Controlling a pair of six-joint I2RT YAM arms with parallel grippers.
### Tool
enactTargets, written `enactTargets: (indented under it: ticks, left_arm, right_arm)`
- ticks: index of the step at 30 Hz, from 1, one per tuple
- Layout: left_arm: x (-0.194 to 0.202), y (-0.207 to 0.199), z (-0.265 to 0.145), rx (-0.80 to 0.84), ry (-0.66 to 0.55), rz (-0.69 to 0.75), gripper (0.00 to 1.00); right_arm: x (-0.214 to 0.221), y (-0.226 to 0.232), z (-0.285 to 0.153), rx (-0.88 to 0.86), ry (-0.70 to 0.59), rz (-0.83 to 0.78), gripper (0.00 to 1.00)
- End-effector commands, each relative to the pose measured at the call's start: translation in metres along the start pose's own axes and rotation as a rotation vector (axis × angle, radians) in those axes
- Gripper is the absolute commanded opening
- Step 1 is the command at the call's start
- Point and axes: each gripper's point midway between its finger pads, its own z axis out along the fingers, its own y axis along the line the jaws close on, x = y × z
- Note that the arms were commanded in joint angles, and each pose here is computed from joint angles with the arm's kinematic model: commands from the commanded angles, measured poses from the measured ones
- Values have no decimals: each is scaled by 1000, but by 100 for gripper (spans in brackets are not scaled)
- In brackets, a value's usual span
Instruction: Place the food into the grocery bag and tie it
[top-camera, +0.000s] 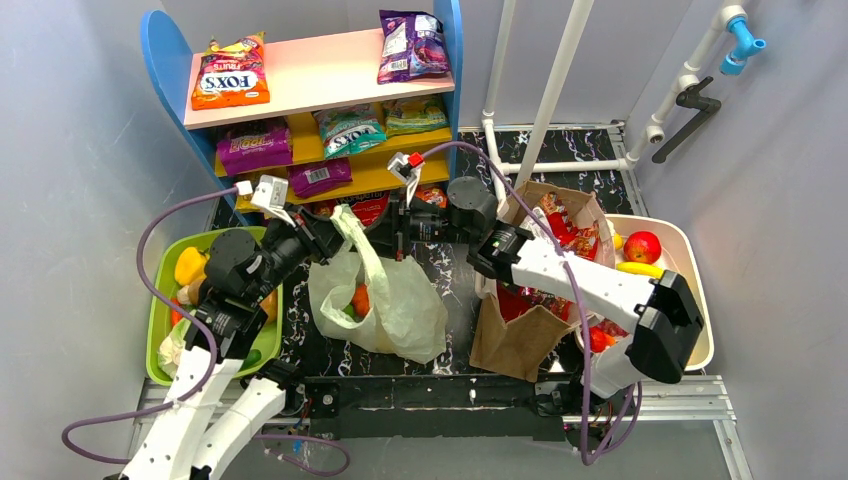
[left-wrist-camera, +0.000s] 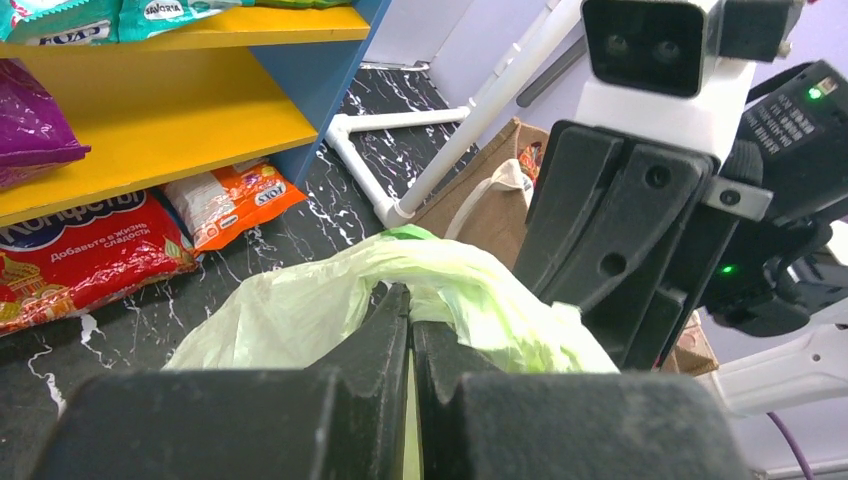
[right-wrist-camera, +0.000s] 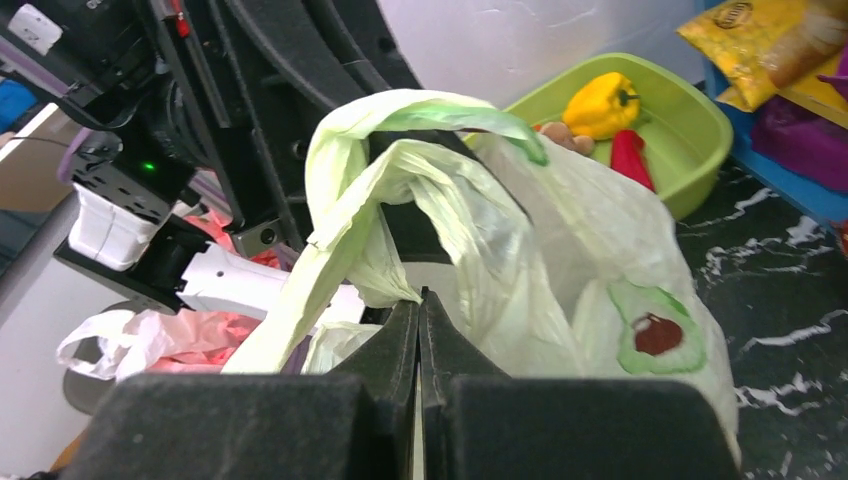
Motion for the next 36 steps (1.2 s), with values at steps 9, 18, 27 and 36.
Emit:
enactTargets:
  ticks: [9,18,27,36]
  left_arm:
    - [10,-3,-23,-6,36,11,0]
    - [25,-11,-40,15,140,26,0]
    - [30,-8,-58,-23,195,63,0]
    - [24,-5,-68,-66,188,97,0]
  right_arm:
    - [-19,-9,-28,196,-49,-65,1]
    - [-27,-17,-36,283,-93,-20,1]
    - [-34,-49,-56,504,-181,78,1]
    - [-32,-92,-88,785,-285,172,1]
